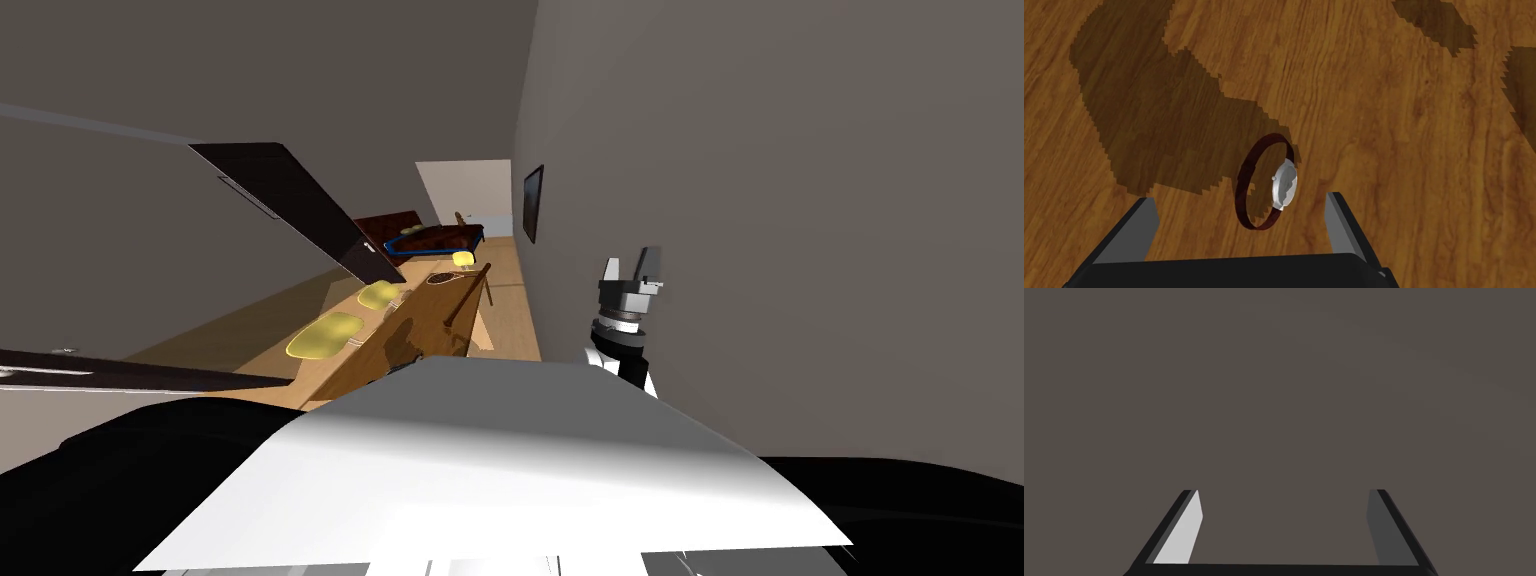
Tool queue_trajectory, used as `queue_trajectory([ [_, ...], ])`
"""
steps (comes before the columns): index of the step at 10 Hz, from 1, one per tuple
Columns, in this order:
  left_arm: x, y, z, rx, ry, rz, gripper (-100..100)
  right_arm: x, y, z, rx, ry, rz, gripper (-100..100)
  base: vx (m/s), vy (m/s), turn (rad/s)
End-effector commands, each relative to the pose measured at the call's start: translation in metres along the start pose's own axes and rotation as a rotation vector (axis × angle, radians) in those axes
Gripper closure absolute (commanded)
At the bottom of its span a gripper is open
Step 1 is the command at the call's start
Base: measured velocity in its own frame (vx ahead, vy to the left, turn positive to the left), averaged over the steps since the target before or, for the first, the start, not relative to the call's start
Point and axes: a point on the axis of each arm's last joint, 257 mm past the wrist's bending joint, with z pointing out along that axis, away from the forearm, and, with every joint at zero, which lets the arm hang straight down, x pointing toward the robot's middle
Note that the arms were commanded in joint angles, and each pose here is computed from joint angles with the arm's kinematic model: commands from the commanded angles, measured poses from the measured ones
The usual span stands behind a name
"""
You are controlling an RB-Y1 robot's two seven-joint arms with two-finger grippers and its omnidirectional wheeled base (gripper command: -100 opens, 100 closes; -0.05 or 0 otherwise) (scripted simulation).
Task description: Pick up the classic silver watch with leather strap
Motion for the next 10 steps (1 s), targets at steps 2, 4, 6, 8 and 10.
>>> queue_trajectory([
  [2, -0.028, -0.010, -0.002, 0.007, -0.073, -0.080, -100, 0.000, 0.000, 0.000, 0.000, 0.000, 0.000, 0, 0.145, 0.049, -0.125],
  [4, -0.024, -0.007, -0.002, 0.006, -0.061, -0.069, 0, 0.000, 0.000, 0.000, 0.000, 0.000, 0.000, 0, 0.029, 0.007, -0.006],
  [6, -0.027, -0.016, 0.005, 0.040, -0.069, -0.100, -100, 0.000, 0.000, 0.000, 0.000, 0.000, 0.000, 0, -0.064, 0.019, -0.227],
  [8, -0.030, -0.020, 0.008, 0.061, -0.075, -0.122, -100, 0.000, 0.000, 0.000, 0.000, 0.000, 0.000, 0, -0.095, 0.027, -0.162],
  [10, -0.031, -0.022, 0.010, 0.072, -0.079, -0.134, -100, 0.000, 0.000, 0.000, 0.000, 0.000, 0.000, 0, -0.076, 0.006, -0.090],
])
